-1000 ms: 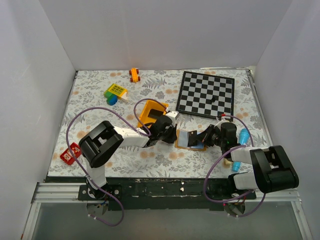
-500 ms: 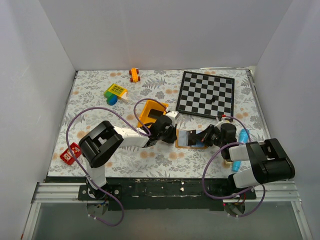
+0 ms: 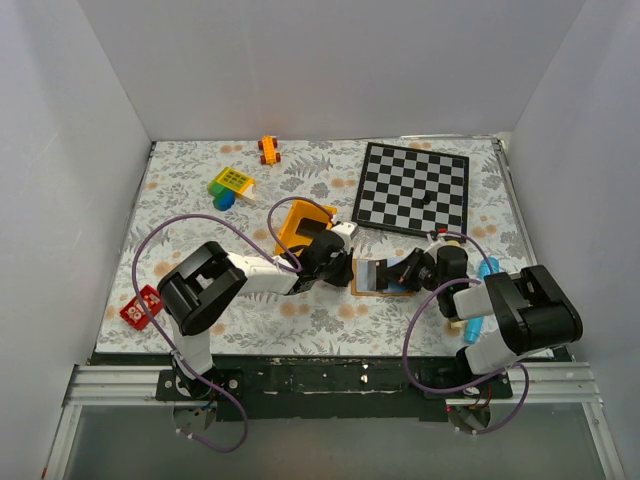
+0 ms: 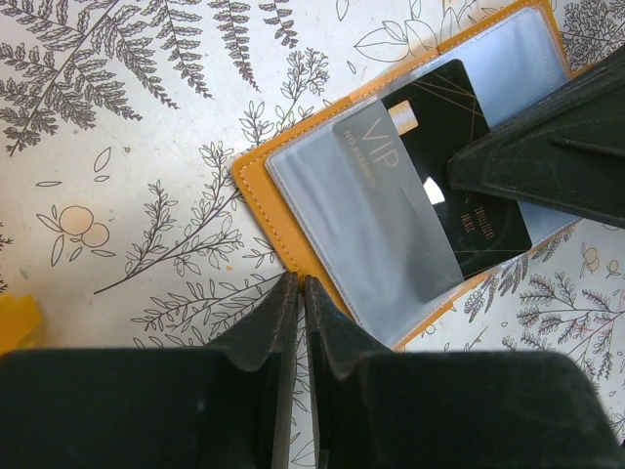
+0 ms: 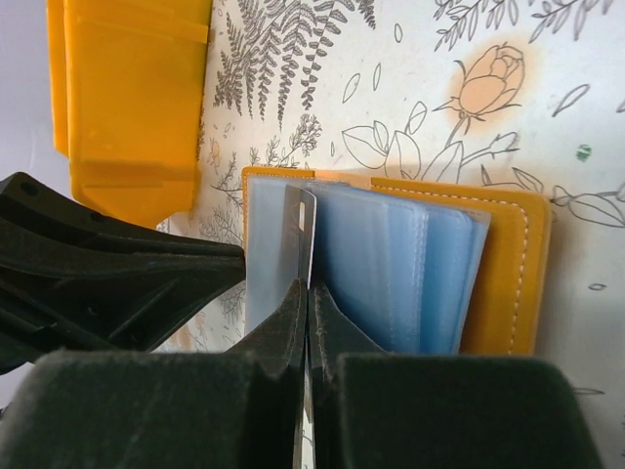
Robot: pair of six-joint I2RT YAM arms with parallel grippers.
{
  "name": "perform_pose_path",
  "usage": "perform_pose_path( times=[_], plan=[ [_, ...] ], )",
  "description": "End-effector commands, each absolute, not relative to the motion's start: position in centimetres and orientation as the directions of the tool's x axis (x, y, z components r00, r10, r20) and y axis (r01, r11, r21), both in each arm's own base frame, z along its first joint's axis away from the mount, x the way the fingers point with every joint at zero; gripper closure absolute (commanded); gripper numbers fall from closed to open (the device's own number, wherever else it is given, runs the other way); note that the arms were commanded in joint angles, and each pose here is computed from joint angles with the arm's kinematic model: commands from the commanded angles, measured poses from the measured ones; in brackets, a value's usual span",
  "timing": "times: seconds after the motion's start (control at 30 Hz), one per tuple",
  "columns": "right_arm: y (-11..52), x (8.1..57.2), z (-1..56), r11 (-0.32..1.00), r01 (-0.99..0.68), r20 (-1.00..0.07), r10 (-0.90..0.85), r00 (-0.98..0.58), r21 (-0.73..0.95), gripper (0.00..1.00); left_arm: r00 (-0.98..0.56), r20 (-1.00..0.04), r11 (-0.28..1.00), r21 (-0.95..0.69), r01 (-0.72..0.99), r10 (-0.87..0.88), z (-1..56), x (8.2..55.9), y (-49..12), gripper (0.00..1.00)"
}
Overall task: Put the credit cards into the card holder
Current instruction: Insert the credit card into the card slot.
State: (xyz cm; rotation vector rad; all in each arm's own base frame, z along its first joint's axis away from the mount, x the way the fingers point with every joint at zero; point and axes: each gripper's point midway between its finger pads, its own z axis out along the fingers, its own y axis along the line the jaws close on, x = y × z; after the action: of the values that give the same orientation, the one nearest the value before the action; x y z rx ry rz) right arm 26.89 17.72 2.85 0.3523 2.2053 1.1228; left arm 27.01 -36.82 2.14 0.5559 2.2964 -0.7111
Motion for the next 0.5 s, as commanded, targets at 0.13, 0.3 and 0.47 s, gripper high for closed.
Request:
perform_pose_path(
  times=[0.13,0.3,0.47],
  plan=[
    [19.1,25.7,1.0,0.62,-0.049,-0.383,0.418,-0.824,0.783,0.99,-0.712,-0.66,0.736,-0.355,0.576,0.24,1.0,25.4,-37.1,0.94],
    [19.6,25.7,1.0,0.618,-0.059,-0.377,0.397,-0.837,0.784,0.99,-0.713,-0.66,0.736,-0.355,0.576,0.239,0.9,25.4,-37.1,0.95],
    [19.2,25.5,1.4,0.642,-0.063,-0.398,0.392,-0.83,0.764,0.87,-0.713,-0.659,0.738,-0.354,0.574,0.239,0.9,25.4,-37.1,0.95]
  ],
)
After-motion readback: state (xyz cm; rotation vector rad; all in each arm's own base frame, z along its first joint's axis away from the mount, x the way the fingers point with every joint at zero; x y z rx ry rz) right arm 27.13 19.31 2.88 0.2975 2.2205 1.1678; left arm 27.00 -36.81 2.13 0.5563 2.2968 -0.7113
